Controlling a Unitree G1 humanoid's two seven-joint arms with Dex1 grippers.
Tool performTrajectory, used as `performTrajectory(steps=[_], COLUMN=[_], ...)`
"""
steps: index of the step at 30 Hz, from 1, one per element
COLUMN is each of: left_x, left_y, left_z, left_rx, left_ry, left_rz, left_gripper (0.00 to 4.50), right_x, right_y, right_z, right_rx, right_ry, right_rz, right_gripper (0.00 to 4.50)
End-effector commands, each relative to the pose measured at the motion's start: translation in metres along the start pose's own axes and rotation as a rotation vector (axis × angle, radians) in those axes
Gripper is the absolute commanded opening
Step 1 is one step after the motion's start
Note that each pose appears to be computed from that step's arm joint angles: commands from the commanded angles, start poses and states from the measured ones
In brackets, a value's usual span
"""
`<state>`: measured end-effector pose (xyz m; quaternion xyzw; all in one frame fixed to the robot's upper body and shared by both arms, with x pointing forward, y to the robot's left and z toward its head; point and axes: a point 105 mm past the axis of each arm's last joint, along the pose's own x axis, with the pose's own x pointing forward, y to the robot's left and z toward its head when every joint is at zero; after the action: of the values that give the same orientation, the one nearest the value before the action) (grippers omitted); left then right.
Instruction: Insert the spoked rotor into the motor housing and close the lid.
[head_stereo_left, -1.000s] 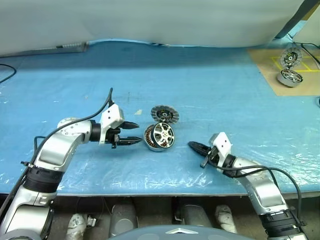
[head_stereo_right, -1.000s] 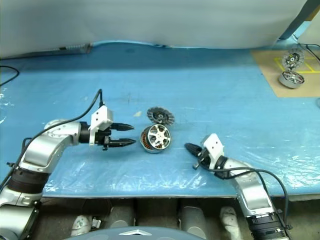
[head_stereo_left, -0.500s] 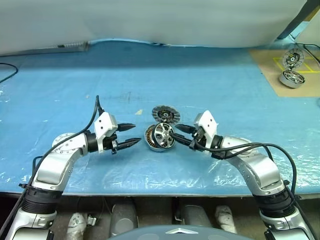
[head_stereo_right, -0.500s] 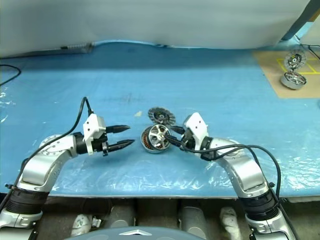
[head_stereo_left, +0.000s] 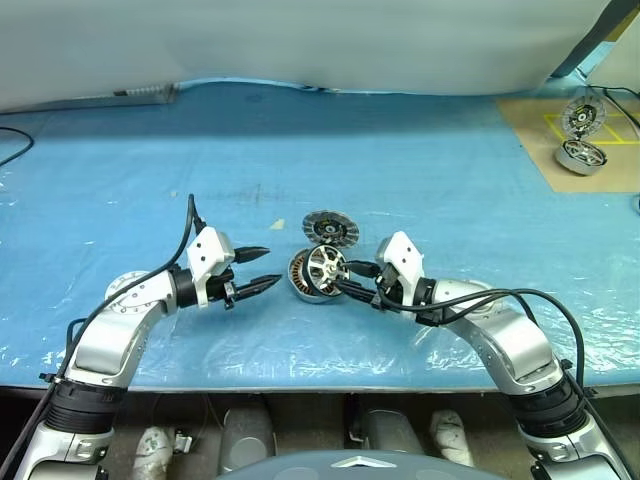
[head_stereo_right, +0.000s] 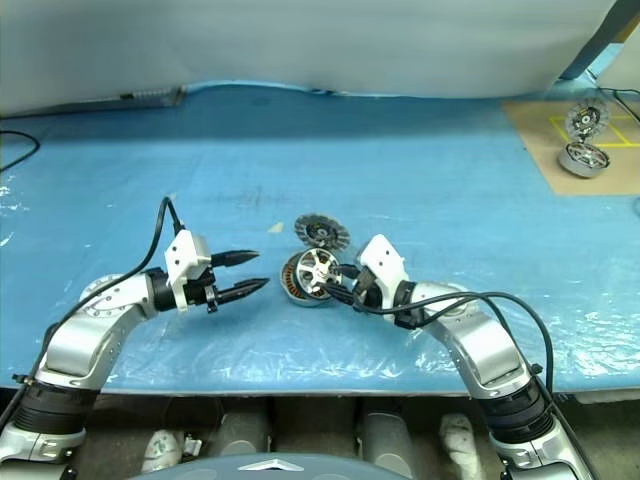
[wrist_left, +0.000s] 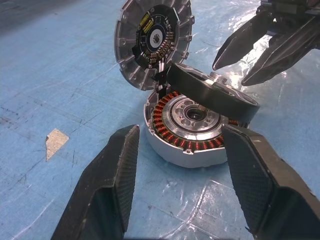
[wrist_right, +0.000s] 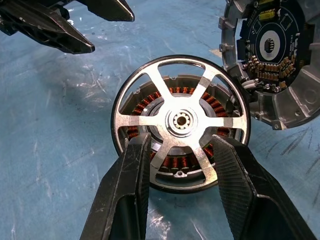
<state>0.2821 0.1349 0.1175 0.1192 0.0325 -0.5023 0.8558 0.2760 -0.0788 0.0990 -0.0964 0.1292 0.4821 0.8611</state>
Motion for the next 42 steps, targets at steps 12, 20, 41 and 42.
performTrajectory(steps=[12,20,41,42], left_x=[0.001,0.003,0.002,0.002], left_y=[-0.010,-0.014,-0.011,-0.011], left_z=[-0.001,-0.009,-0.012,-0.011], left_rx=[0.032,0.001,-0.015,-0.014], left_ry=[-0.078,-0.080,-0.073,-0.074], left_rz=[0.012,0.028,0.061,0.061], left_gripper=[2.74,2.74,2.74,2.74], right_x=[0.007,0.008,0.012,0.012], right_y=[-0.003,-0.002,-0.005,-0.004], right_z=[0.008,0.009,0.006,0.009], right_rx=[-0.036,-0.041,-0.068,-0.070], right_ry=[-0.009,-0.002,0.059,0.049], right_rz=[-0.007,0.001,-0.007,-0.005], right_gripper=[1.99,1.99,1.01,1.01])
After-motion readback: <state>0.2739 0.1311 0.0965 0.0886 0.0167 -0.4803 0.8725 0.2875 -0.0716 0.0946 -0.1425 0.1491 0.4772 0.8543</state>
